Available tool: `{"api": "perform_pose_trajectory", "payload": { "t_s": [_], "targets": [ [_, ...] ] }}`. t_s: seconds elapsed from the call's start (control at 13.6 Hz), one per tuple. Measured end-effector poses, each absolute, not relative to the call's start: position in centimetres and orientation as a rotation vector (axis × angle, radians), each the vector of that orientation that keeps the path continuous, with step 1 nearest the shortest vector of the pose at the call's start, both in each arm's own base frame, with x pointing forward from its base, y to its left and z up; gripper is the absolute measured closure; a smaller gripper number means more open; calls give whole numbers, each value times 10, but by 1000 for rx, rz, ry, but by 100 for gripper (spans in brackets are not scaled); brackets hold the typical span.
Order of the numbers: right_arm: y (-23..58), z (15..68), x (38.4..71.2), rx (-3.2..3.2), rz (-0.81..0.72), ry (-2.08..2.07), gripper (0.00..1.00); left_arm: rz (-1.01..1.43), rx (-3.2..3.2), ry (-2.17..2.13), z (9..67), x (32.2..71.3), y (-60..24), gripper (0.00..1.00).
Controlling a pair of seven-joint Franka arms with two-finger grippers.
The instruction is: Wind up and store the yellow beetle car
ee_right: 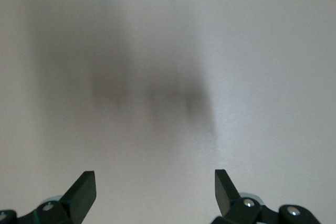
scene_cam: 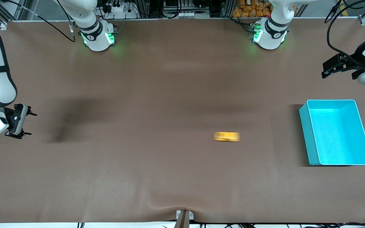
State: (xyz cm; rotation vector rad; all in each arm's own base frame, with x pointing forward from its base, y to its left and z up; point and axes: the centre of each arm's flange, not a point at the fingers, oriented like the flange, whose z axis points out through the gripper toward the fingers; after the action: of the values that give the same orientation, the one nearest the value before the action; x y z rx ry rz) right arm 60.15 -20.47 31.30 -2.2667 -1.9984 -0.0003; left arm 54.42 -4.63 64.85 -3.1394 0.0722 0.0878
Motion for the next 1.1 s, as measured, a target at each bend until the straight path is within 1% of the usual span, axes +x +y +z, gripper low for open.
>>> {"api": "perform_pose_trajectory", "payload": {
  "t_s": [0.15,0.29,0.51,0.66,0.81,1.1],
  "targets": [
    [-197,335,612,-2276,6,-1973,0,88,-3139,72,649,544,-46,0],
    [-188,368,622,-2297,32,-1911,0,88,-3139,72,648,544,-46,0],
    [-157,446,637,-2390,63,-1768,0,89,-3139,72,648,544,-46,0],
    [-124,496,638,-2478,85,-1645,0,89,-3139,72,648,544,-46,0],
    [-93,535,635,-2577,92,-1517,0,90,-3139,72,648,544,-46,0],
    [-50,586,623,-2741,76,-1284,0,91,-3139,72,648,544,-46,0]
  ]
}}
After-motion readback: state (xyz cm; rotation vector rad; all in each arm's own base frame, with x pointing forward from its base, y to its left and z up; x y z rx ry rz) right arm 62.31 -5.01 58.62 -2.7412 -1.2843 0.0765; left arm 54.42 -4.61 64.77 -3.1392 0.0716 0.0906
